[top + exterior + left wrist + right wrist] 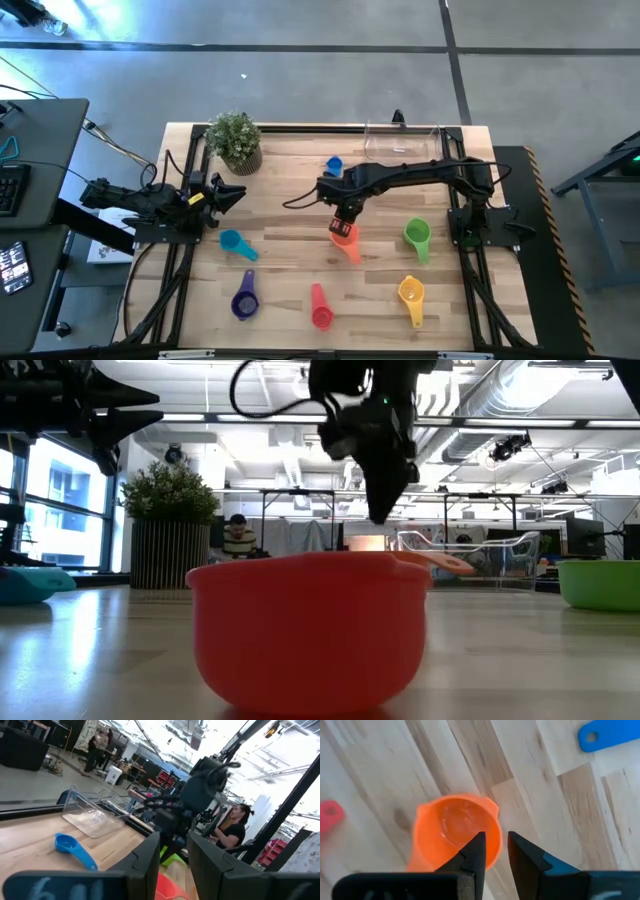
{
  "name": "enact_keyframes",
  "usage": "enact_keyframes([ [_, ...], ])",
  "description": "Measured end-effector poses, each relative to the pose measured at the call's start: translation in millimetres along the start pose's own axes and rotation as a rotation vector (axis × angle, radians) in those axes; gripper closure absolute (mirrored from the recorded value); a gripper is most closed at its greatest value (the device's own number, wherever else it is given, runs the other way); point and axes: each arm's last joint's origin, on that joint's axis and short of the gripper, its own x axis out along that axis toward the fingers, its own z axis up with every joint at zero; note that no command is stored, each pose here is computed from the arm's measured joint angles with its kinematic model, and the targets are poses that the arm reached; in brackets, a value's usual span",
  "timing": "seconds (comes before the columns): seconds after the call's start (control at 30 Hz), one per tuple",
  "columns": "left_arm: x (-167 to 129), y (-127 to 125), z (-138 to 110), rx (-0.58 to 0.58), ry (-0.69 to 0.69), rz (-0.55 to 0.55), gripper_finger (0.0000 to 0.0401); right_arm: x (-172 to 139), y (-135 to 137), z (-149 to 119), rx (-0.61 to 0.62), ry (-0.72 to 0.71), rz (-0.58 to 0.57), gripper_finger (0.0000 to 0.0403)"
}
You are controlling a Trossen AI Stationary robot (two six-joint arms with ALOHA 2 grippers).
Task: Nest measuring cups in basket
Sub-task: Stack the green measuring cup on top of the orange measuring cup
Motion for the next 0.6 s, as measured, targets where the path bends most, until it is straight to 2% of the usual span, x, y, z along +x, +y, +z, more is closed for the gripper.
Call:
enact_keyframes([
  [0.27,0,1,-3,0.018,0.032,0.005,0.0311,-37,17,5,0.054,-0.05,-0.001,0.0329],
  [0.43,0,0,-4,0.023,0.058,-0.047,0.0311,-68,26,-2,0.103,-0.054,-0.08,0.0329],
  [0.6,-1,-4,-1,0.018,0.08,-0.105,0.0311,-102,37,-10,0.121,-0.132,-0.174,0.0329],
])
